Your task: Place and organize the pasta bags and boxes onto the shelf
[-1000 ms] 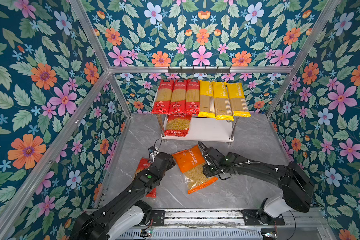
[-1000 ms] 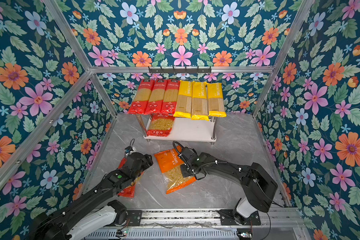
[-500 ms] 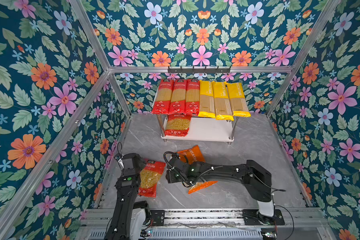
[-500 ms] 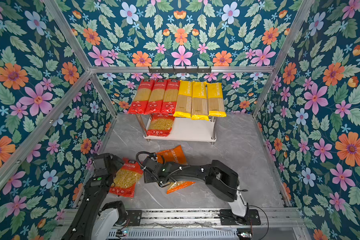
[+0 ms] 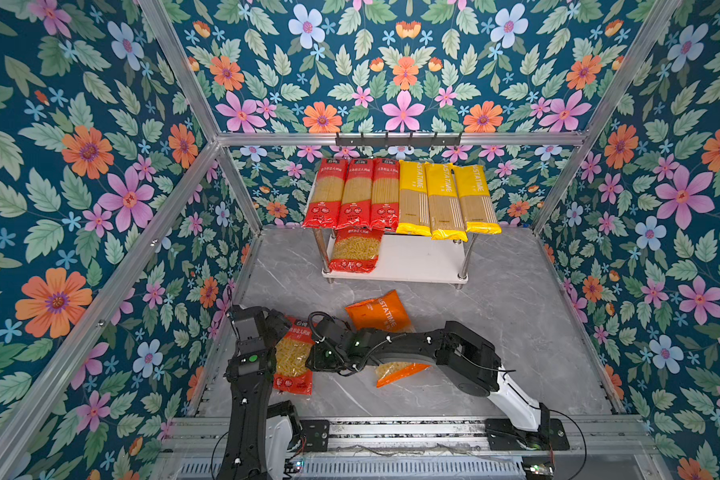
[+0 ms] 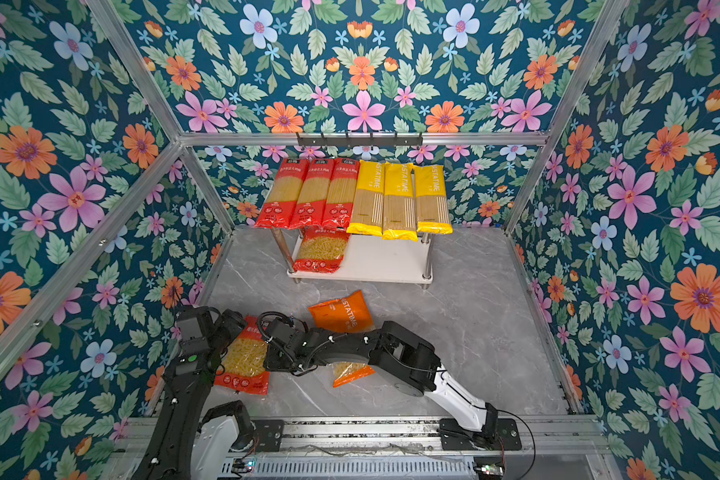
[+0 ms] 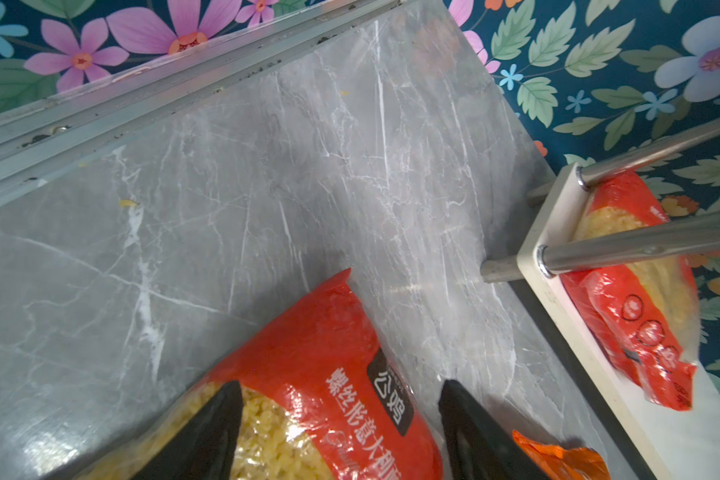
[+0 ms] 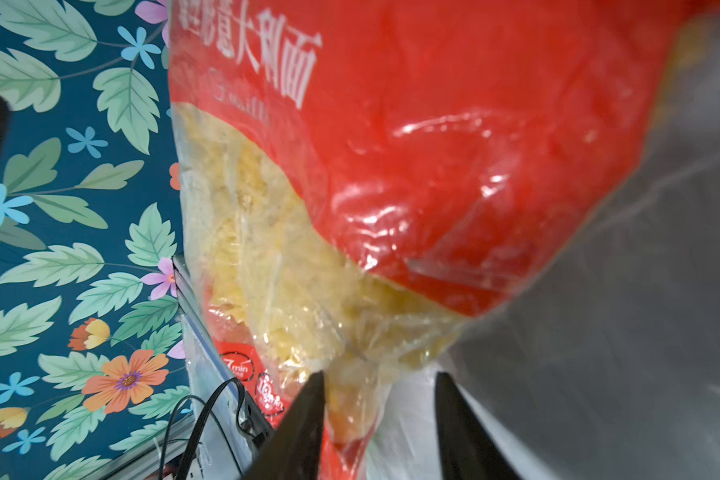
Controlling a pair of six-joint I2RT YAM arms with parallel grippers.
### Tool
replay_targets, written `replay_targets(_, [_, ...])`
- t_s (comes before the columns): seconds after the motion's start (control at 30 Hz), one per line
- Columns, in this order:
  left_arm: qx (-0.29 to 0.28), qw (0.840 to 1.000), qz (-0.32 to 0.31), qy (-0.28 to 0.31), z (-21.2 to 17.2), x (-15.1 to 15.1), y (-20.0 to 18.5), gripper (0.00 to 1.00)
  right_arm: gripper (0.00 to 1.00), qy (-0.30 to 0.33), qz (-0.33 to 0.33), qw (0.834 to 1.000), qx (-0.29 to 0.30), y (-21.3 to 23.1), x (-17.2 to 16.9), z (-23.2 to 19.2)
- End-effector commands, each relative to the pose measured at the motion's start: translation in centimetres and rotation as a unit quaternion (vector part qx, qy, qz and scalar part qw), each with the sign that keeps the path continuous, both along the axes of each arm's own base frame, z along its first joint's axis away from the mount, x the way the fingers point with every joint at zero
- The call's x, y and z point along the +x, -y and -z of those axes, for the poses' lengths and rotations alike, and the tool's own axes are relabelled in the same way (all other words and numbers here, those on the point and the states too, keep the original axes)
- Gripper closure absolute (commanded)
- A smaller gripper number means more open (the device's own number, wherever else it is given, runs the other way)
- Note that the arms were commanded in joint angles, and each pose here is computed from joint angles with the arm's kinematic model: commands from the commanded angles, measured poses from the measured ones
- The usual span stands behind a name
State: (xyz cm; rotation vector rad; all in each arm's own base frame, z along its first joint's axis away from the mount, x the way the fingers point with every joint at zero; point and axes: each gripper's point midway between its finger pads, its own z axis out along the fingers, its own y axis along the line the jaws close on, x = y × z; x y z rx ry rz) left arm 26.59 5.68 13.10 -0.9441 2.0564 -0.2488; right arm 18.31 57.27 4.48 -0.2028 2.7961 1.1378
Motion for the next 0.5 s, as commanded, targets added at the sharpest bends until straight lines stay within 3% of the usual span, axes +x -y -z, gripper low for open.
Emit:
replay_targets(0.0, [0.002, 1.000, 0.024, 0.009, -0.8, 0.4, 0.6, 0.24, 0.78, -0.014, 0.004, 0.999, 0.039, -0.4, 0.5, -1.2])
replay_targets(0.1, [0.002, 0.999, 0.045, 0.010, -1.3, 0.6, 1.2, 0.23, 0.91, 0.002, -0.005, 0.998, 0.055, 1.0, 1.4, -2.8])
replay_targets(0.23, [-0.012, 0.997, 0.080, 0.021, -2.3, 1.1, 2.8, 0.22, 0.99, 0.052, -0.045, 0.997, 0.046, 4.8, 1.8, -5.9])
replay_targets(0.47, [-0.029, 0.988, 0.143, 0.050, -4.7, 2.1, 7.0, 0.20, 1.00, 0.116, -0.077, 0.989, -0.040, 15.0, 1.6, -8.3])
